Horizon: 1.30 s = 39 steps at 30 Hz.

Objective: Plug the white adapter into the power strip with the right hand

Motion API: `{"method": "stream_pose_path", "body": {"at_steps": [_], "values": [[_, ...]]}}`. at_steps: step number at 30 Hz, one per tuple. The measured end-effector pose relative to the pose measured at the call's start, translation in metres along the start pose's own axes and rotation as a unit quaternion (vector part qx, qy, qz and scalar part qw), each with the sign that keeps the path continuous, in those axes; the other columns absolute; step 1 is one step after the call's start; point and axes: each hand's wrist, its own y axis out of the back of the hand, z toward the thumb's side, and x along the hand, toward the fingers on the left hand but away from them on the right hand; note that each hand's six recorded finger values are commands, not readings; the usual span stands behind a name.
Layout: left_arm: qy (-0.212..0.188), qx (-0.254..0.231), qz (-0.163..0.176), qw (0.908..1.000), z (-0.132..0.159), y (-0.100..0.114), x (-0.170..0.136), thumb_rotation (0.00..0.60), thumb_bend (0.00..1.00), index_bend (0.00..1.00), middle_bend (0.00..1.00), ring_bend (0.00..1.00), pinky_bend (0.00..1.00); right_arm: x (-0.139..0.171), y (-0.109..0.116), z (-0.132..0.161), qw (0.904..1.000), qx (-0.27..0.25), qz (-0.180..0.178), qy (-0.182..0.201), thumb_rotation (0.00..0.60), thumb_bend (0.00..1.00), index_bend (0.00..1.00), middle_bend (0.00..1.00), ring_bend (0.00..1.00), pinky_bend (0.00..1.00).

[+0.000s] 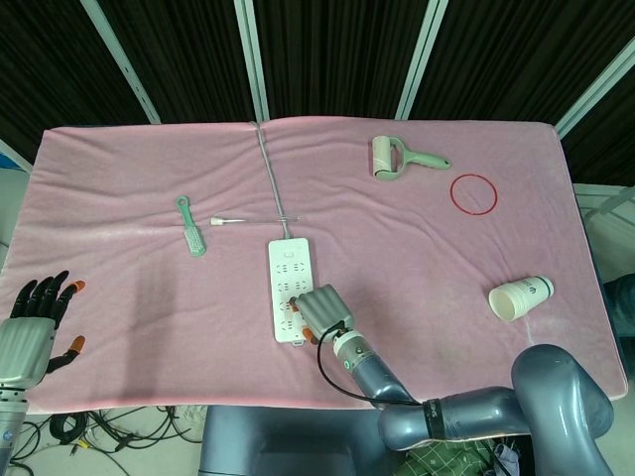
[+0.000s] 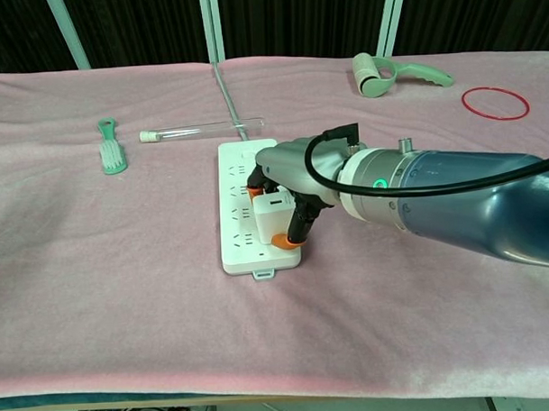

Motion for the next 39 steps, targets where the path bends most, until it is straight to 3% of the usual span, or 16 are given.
{"method": "stream_pose_path", "body": {"at_steps": [2,8,14,25,39], "values": [[0.000,0.001,0.000,1.0000,0.000,0.000,0.000,0.600,0.30,0.12,0.00,0.00,0.00,0.002,0.001,-0.001,1.0000,-0.001,-0.001,0.001,0.600,0.47,0.97,0.80,0.84,0.69],[0.001,0.001,0.001,1.0000,0.000,0.000,-0.001,0.600,0.30,0.12,0.00,0.00,0.00,0.007,0.001,-0.005,0.9999,-0.016,0.002,0.001,0.600,0.30,0.55,0.47,0.58,0.50],[0.002,0.002,0.000,1.0000,0.000,0.000,0.000,0.600,0.30,0.12,0.00,0.00,0.00,0.010,-0.001,-0.009,0.9998,-0.019,0.008,-0.010,0.600,0.22,0.32,0.28,0.40,0.36],[0.003,0.003,0.000,1.0000,0.000,0.000,0.000,0.600,0.30,0.12,0.00,0.00,0.00,0.013,-0.001,-0.011,0.9994,-0.029,0.008,-0.016,0.600,0.15,0.17,0.17,0.27,0.27],[0.004,0.005,-0.002,1.0000,0.000,-0.001,0.000,0.600,0.30,0.12,0.00,0.00,0.00,0.031,0.024,-0.019,0.9963,-0.079,-0.032,-0.013,0.600,0.13,0.15,0.15,0.26,0.26]]}}
